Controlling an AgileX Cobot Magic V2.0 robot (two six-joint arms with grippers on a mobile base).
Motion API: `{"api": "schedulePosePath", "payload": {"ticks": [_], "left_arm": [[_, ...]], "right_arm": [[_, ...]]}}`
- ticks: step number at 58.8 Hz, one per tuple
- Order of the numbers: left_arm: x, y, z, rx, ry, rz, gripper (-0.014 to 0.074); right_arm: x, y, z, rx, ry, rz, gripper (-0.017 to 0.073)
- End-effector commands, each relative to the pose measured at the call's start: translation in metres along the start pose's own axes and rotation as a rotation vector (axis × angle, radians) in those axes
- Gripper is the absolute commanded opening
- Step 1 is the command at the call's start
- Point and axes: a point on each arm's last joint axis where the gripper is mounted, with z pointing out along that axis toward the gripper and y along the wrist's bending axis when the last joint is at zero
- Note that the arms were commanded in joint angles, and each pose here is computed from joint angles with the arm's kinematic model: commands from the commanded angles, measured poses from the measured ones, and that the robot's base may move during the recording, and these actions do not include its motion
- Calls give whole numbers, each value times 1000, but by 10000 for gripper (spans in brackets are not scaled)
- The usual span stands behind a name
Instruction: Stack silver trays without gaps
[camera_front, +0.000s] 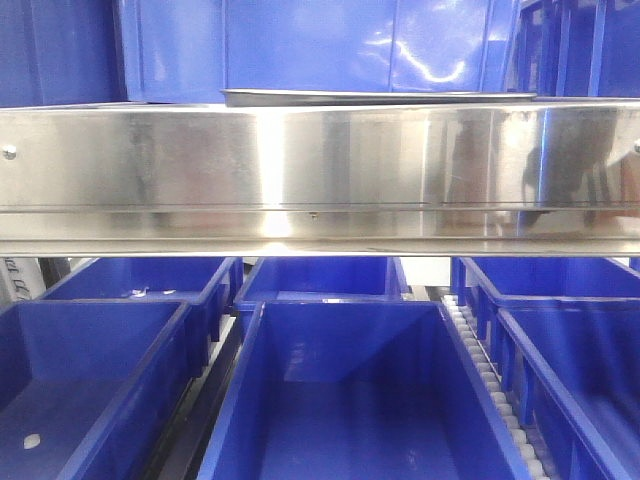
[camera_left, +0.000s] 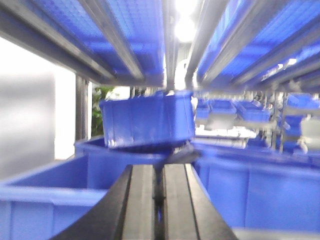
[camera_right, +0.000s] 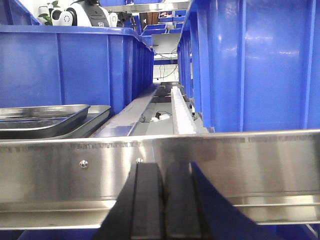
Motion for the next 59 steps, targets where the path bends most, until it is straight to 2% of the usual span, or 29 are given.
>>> {"api": "schedulePosePath", "payload": {"ticks": [1, 4, 9, 22, 34, 40, 48, 53, 59], "left_arm": [[9, -15, 4, 54, -22, 31, -7], [19, -21, 8, 78, -12, 13, -7], [37, -23, 14, 61, 32, -1, -6], [97, -23, 24, 42, 168, 32, -6], [152, -24, 22, 56, 69, 84, -6], [175, -25, 20, 68, 63, 122, -6], [203, -25, 17, 71, 137, 119, -6], [210, -24, 15, 62, 199, 65, -6], [214, -24, 15, 59, 246, 63, -6]], "right_arm": [[-2, 0, 0, 4, -20, -2, -59], [-2, 0, 0, 4, -20, -2, -59], [-2, 0, 0, 4, -20, -2, -59], [-2, 0, 0, 4, -20, -2, -59], [-2, 0, 0, 4, -20, -2, -59], [-2, 0, 0, 4, -20, -2, -59], [-2, 0, 0, 4, -20, -2, -59], [-2, 0, 0, 4, -20, -2, -59], [-2, 0, 0, 4, -20, -2, -59]]}}
